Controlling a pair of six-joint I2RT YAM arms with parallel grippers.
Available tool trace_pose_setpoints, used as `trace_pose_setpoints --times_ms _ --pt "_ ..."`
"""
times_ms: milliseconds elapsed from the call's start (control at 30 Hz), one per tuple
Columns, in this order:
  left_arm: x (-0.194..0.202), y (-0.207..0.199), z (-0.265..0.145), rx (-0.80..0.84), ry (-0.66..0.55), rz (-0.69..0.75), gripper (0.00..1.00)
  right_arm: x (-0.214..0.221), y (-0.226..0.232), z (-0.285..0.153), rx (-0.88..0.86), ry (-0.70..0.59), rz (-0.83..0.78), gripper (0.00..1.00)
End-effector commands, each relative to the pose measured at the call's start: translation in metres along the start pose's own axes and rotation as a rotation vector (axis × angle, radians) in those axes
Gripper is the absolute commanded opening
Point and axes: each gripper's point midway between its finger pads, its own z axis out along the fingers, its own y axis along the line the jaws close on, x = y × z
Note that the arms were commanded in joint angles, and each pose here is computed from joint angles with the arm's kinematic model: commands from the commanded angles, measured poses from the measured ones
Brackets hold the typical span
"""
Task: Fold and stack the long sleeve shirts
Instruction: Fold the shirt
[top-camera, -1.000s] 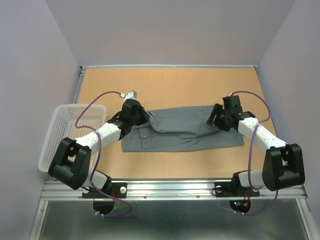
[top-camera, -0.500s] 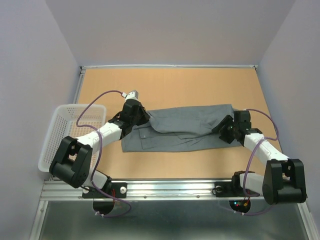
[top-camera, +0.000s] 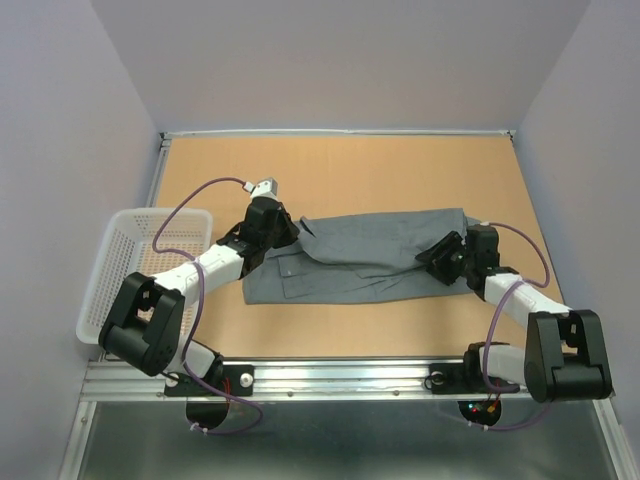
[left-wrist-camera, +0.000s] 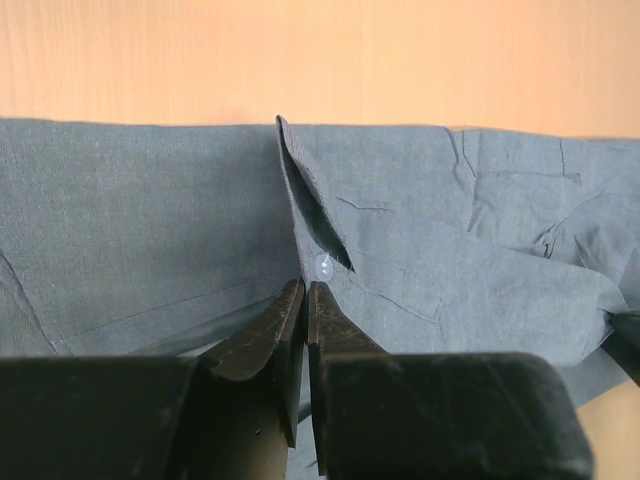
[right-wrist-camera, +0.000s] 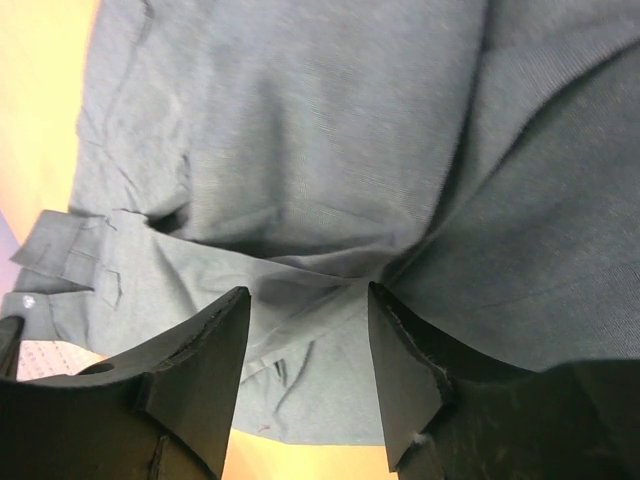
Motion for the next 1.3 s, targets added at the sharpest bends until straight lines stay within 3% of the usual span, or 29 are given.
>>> trace_pose_setpoints --times_ms 0,400,467,500,700,1033,1267 --pt "-0.035 -0.024 -0.003 0.057 -0.098 0.015 0.17 -0.004 0.006 0.005 -0.056 -0.028 0.013 0.54" --pt "-0.045 -0.035 -0.001 0.076 -0.107 0.027 0.17 -0.004 -0.002 0.015 -0.065 -0.038 0.038 0.45" --pt "-0.044 -0.033 0.000 0.069 -0.103 0.029 0.17 -0.005 -0.002 0.015 -0.068 -0.039 0.034 0.38" --pt "-0.045 -0.033 0.000 0.068 -0.102 0.032 0.17 -0.006 -0.001 0.015 -0.072 -0.042 0.027 0.29" --pt "-0.051 -0.031 -0.001 0.041 -0.110 0.040 0.17 -0.005 0.010 0.009 -0.085 0.000 -0.003 0.01" --pt "-0.041 -0.012 0.003 -0.033 -0.096 0.063 0.18 0.002 0.011 -0.002 0.020 0.153 -0.080 0.01" --pt "-0.026 -0.004 0.011 -0.056 -0.045 0.059 0.23 -0.010 0.000 -0.010 0.111 0.163 -0.117 0.01"
